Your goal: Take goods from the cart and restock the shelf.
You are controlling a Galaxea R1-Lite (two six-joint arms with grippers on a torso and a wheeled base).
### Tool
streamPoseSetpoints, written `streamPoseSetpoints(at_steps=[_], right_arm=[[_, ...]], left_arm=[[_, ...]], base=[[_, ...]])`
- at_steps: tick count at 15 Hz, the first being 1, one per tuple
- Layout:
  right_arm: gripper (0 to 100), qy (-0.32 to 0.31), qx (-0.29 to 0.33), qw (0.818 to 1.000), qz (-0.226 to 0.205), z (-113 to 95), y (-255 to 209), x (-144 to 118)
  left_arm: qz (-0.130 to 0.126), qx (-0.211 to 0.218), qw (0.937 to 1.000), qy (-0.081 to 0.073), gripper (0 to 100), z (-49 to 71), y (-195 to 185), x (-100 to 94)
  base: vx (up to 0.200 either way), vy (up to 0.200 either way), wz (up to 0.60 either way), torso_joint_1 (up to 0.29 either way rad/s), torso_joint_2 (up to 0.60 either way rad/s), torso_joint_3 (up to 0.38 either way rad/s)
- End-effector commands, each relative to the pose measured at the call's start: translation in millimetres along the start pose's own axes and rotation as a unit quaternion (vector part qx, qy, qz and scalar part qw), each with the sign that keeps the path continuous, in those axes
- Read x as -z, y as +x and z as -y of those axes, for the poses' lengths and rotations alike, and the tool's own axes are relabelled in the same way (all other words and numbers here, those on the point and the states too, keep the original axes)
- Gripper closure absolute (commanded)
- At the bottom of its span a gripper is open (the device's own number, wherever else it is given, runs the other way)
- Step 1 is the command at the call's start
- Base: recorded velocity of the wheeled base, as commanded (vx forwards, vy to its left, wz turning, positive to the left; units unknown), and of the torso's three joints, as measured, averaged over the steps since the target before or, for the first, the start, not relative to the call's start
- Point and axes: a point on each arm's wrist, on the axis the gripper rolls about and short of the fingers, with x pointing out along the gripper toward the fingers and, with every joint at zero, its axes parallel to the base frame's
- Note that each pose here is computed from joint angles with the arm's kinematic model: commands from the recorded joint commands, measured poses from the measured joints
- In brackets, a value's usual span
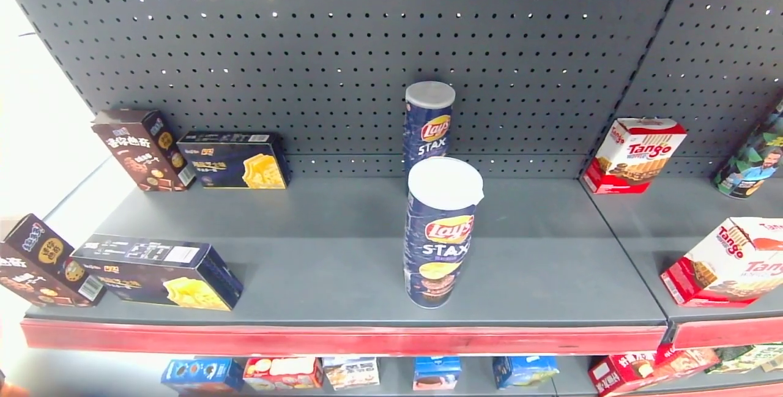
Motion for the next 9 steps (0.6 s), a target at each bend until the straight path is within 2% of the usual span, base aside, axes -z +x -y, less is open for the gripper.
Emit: streamPoseSetpoints(at_steps=[1,9], right_arm=[[0,-0.001,0.000,1.000,0.000,0.0,0.0,0.0],[0,-0.001,0.000,1.000,0.000,0.0,0.0,0.1]], left_arm=[[0.000,0.000,1.0000,0.000,0,0.0,0.0,0.1],[0.000,-0.001,1.0000,0.000,0,0.0,0.0,0.1]], base=[[0.000,0.000,0.00,0.000,0.00,0.000],[0.000,0.000,0.00,0.000,0.00,0.000]])
